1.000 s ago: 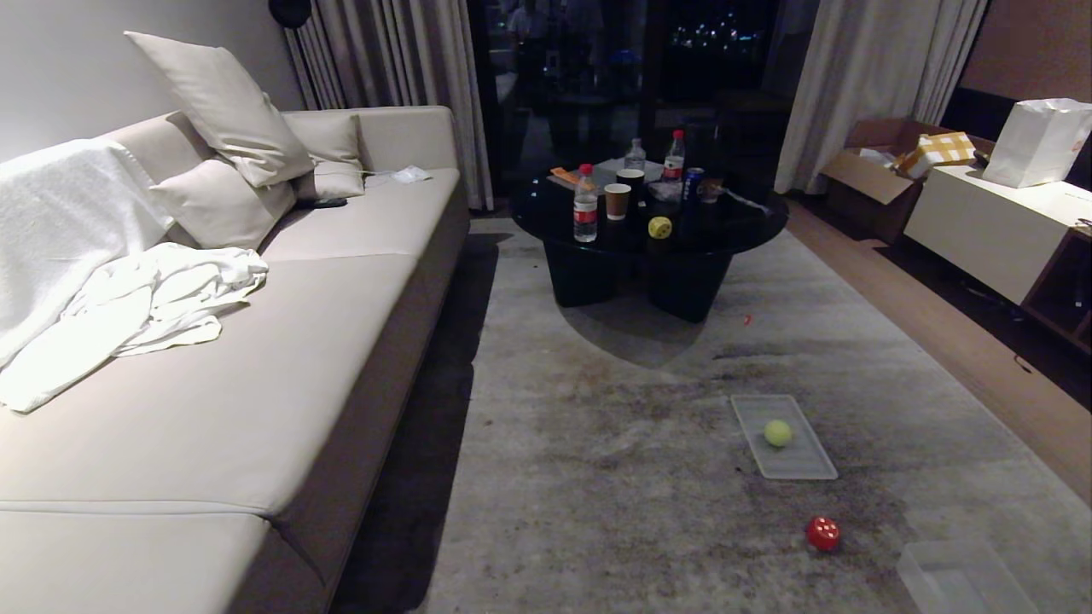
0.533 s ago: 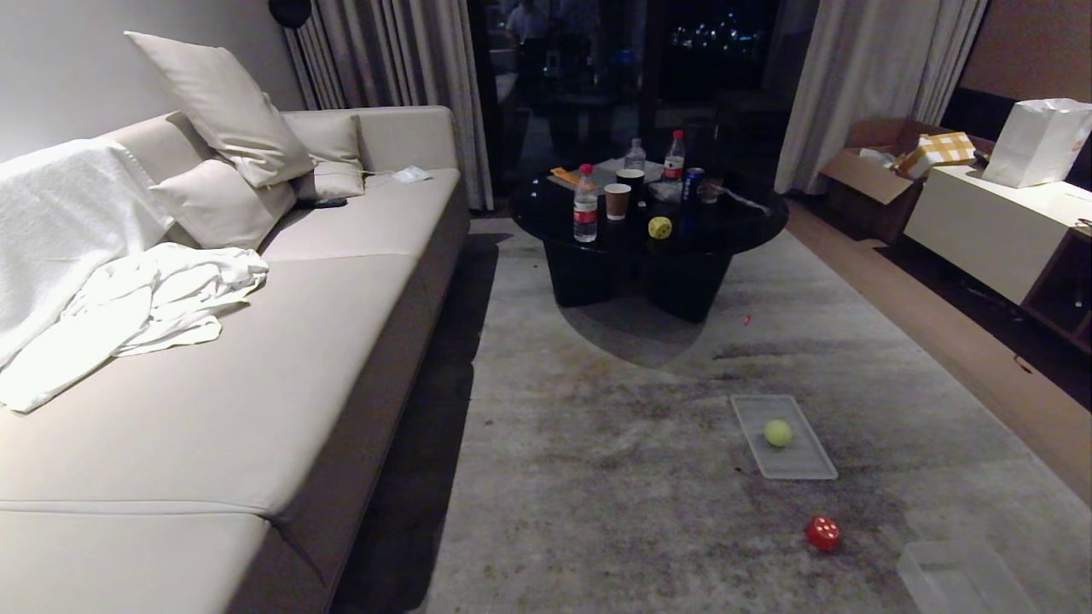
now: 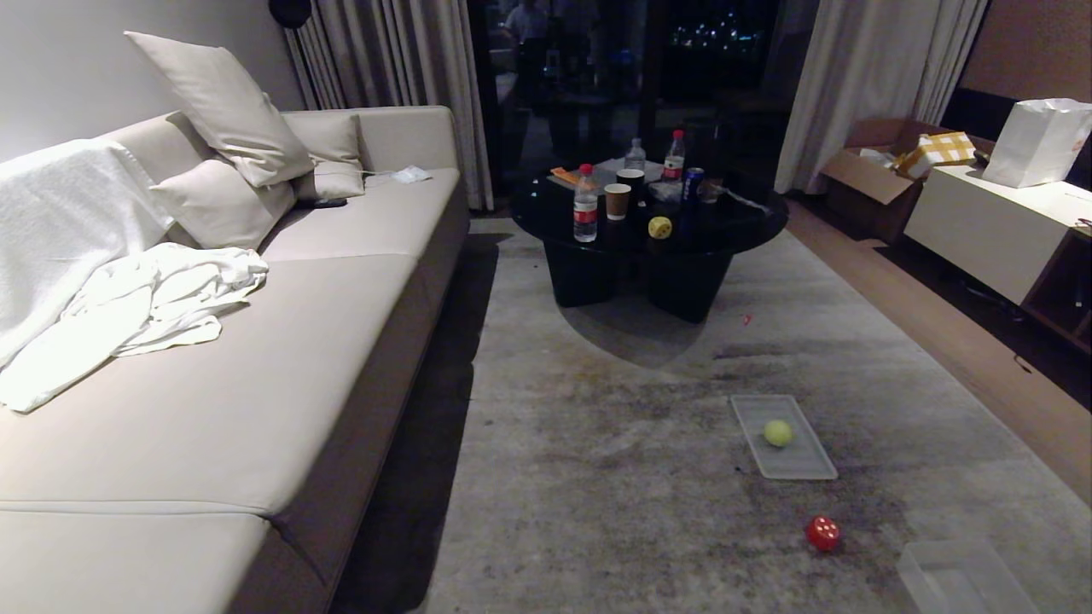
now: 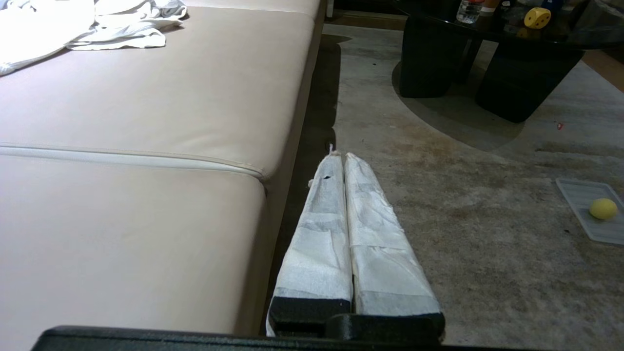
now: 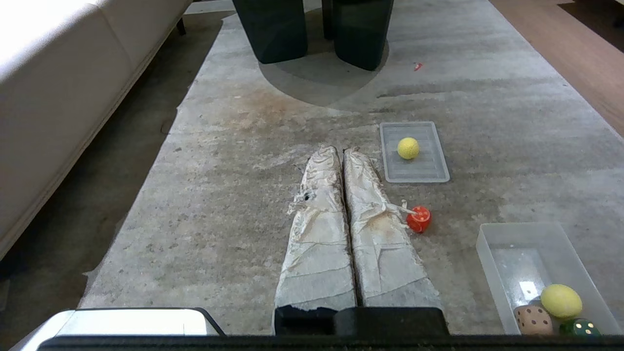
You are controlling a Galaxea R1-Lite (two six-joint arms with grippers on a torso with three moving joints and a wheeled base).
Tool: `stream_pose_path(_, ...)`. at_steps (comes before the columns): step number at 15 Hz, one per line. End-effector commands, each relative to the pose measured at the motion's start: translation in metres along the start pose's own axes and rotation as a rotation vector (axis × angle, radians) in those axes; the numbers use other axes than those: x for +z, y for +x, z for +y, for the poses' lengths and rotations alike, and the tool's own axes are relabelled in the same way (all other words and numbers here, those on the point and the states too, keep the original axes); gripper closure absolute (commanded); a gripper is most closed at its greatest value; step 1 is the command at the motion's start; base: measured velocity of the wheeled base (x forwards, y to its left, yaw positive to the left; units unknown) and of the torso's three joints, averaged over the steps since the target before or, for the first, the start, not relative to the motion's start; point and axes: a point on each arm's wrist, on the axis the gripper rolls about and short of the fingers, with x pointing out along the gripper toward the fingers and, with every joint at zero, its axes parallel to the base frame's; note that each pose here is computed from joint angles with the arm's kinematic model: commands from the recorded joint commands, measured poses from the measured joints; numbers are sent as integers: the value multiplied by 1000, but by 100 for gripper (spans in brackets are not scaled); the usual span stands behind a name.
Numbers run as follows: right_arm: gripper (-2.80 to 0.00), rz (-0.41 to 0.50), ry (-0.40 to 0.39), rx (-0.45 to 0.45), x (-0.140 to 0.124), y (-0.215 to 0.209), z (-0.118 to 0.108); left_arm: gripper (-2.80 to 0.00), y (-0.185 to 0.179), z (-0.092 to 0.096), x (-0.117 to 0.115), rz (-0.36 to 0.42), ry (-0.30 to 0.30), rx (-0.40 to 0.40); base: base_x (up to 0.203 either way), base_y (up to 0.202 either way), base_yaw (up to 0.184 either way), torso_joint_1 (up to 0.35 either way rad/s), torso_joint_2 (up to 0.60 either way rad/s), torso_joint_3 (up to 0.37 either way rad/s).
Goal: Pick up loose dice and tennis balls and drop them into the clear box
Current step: Find toys out of the box
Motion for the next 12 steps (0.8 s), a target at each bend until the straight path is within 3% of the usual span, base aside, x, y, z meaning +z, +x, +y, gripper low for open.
stream_pose_path(1,0,2,0,1,0,0,0,0,0,0,0,3,-1,0,0,0,0,0,0,0)
stream_pose_path(9,0,1,0,1,0,0,0,0,0,0,0,0,-4,1,0,0,0,0,0,0)
stream_pose_path(12,0,1,0,1,0,0,0,0,0,0,0,-1,-37,6,0,0,0,0,0,0)
